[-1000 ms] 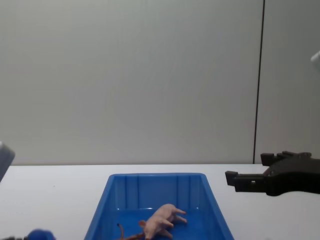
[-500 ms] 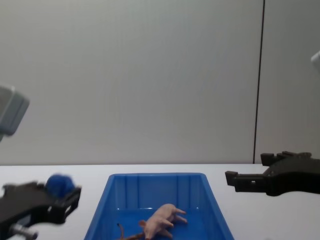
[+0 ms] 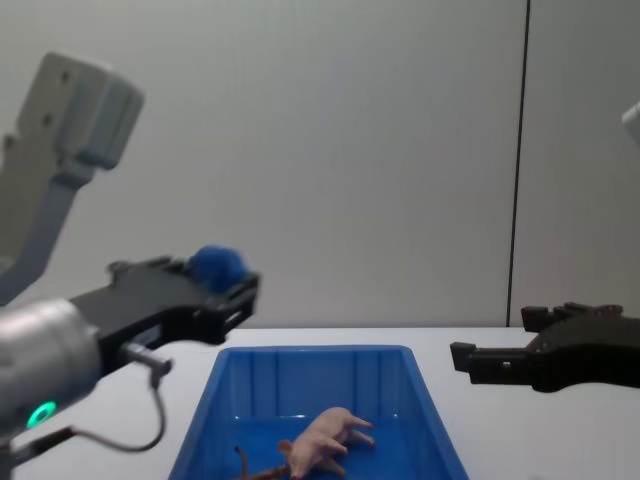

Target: Pick up the two dolls from the table and place them into the box.

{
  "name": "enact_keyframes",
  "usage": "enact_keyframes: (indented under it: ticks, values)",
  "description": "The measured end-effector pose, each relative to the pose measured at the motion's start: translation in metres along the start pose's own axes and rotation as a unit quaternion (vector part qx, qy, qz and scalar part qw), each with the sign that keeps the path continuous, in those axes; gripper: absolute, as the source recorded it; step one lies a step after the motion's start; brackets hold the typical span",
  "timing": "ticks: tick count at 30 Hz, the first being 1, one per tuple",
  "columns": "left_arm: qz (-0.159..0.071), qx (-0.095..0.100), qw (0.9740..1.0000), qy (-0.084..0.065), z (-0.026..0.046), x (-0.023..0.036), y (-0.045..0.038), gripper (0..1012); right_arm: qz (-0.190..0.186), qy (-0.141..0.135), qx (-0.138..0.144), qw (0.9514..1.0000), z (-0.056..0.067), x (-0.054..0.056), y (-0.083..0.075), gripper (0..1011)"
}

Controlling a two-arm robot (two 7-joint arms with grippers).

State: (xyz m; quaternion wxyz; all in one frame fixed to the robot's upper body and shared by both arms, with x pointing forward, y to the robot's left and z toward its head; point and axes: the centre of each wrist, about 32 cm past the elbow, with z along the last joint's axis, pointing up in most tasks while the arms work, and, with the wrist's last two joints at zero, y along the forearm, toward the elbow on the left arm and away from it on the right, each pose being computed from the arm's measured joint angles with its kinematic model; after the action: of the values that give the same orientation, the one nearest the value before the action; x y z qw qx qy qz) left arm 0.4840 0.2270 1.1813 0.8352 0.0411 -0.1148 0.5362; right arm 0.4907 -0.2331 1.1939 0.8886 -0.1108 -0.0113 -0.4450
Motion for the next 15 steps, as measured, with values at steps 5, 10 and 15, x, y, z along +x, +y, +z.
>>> enact_keyframes:
  ticks: [5,10,15]
  values:
    - [-0.032,-0.022,0.9992,-0.004,0.0059,-0.0015,-0.0152,607,0.000,0.000,0.000,1.0000,0.000,0.000,0.000,1001]
    - [-0.056,-0.034,0.9978,-0.005,0.0096,-0.0026,-0.0273,797,0.000,0.000,0.000,1.0000,0.000,0.000,0.000,1001]
    - [-0.067,-0.038,0.9970,-0.004,0.0106,-0.0027,-0.0324,922,0.000,0.000,0.000,1.0000,0.000,0.000,0.000,1001]
